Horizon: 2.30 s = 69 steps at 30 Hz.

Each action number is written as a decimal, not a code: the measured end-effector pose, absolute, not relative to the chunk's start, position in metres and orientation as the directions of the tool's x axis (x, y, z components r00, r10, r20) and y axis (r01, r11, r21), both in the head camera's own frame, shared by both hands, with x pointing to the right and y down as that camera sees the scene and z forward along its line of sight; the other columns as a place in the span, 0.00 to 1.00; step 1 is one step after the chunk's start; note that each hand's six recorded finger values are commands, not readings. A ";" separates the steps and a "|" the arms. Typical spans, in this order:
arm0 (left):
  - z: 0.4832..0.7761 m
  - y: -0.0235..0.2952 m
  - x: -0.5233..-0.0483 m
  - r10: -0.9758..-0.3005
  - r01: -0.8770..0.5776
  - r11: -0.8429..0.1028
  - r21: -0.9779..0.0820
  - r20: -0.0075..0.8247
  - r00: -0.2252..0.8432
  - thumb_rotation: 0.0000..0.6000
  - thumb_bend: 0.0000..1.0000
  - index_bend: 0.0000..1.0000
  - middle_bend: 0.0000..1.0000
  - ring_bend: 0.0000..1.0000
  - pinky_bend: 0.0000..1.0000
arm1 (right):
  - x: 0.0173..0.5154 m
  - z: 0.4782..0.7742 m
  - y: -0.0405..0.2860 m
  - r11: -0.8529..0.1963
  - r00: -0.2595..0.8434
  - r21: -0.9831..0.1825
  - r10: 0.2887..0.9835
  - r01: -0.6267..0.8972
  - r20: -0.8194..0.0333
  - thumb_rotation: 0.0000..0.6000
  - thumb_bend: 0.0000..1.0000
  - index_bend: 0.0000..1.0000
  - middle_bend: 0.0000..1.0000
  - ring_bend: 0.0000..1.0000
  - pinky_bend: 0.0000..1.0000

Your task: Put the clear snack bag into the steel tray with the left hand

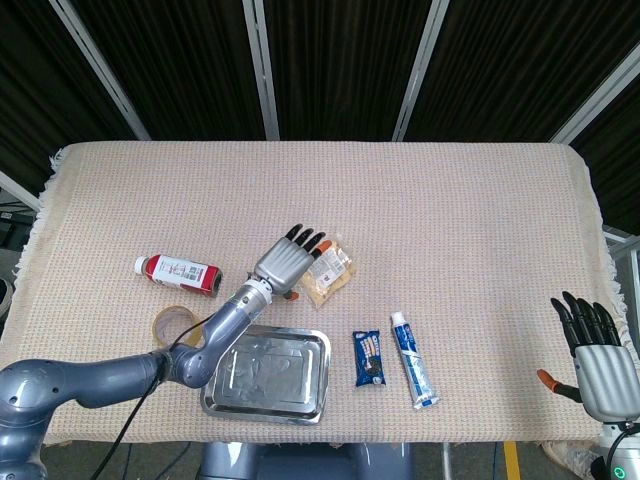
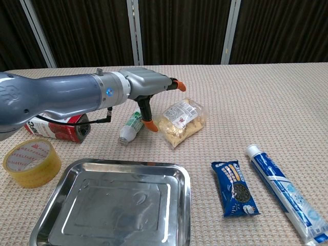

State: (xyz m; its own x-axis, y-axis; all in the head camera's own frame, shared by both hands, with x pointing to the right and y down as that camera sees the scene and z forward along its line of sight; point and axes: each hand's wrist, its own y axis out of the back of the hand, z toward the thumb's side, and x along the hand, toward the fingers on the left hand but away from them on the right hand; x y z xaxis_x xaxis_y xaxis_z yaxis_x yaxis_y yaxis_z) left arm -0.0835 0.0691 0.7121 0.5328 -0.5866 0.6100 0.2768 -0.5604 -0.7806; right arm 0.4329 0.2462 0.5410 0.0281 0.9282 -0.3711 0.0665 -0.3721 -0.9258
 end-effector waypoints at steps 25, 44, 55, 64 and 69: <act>0.743 0.079 -0.027 -0.573 0.257 -0.616 -0.745 0.648 0.503 1.00 0.41 0.59 0.28 0.37 0.45 | 0.444 0.545 0.251 -0.397 -0.002 -0.914 0.917 0.080 -0.399 1.00 0.00 0.02 0.00 0.00 0.00; 0.656 0.097 -0.068 -0.630 -0.062 -0.416 -0.907 0.238 0.739 1.00 0.41 0.59 0.31 0.36 0.44 | 0.422 0.548 0.234 -0.402 0.079 -0.913 0.915 0.075 -0.396 1.00 0.00 0.02 0.00 0.00 0.00; 0.643 0.152 -0.134 -0.501 0.029 -0.477 -0.879 0.298 0.813 1.00 0.41 0.56 0.31 0.34 0.43 | 0.410 0.548 0.231 -0.405 0.112 -0.912 0.911 0.063 -0.396 1.00 0.00 0.02 0.00 0.00 0.00; 0.653 0.193 -0.151 -0.395 0.147 -0.542 -0.827 0.405 0.824 1.00 0.18 0.34 0.18 0.21 0.25 | 0.399 0.551 0.230 -0.416 0.138 -0.907 0.904 0.062 -0.405 1.00 0.00 0.02 0.00 0.00 0.00; 0.664 0.204 -0.154 -0.350 0.216 -0.573 -0.791 0.475 0.807 0.93 0.00 0.00 0.00 0.00 0.00 | 0.400 0.550 0.230 -0.414 0.132 -0.908 0.905 0.063 -0.404 1.00 0.00 0.02 0.00 0.00 0.00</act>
